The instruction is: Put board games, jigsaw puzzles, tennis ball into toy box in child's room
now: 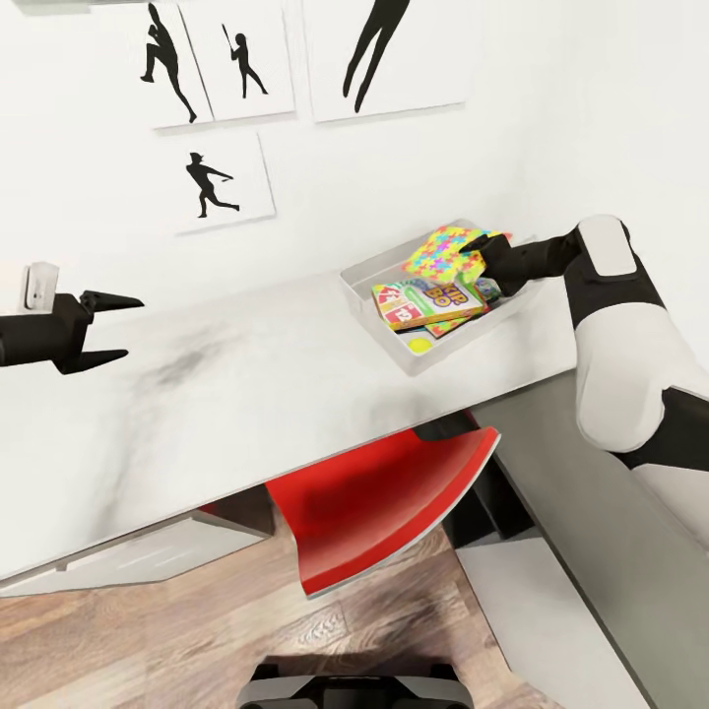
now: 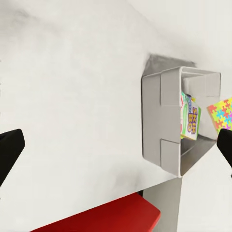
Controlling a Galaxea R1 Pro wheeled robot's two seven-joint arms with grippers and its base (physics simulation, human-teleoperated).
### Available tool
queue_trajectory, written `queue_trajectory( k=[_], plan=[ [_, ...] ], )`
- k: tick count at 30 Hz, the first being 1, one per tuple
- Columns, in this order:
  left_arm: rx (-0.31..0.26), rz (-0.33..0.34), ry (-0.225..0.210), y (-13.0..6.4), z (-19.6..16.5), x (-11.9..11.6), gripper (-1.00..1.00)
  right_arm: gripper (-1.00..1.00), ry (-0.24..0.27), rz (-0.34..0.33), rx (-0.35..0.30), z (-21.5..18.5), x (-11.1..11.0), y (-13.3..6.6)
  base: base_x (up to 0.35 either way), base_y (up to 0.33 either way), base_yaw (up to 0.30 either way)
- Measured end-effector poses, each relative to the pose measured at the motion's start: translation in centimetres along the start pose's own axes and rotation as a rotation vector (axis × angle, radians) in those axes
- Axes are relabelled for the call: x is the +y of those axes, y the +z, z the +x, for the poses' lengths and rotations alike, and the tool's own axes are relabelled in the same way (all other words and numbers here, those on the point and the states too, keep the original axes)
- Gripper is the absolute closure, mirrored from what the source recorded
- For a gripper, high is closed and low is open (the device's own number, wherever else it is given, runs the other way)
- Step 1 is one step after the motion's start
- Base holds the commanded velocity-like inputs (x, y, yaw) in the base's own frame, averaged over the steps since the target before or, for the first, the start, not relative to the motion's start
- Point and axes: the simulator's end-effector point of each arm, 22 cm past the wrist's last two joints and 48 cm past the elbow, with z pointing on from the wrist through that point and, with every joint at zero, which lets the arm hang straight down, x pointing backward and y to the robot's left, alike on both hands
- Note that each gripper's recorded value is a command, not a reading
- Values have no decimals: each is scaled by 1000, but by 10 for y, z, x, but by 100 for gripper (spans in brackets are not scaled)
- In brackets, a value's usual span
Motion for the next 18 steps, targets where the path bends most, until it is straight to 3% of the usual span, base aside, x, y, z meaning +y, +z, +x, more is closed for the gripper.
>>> queue_trajectory(
  k=[10, 18],
  plan=[
    [3, 0, -1, 1, 2, 1, -100, 100, 23, 29, -45, -27, -21, -14, 0, 0, 4],
    [4, 2, -3, 1, 3, 1, -100, 100, 37, 22, -48, -31, -22, -16, 0, 0, 0]
  ],
)
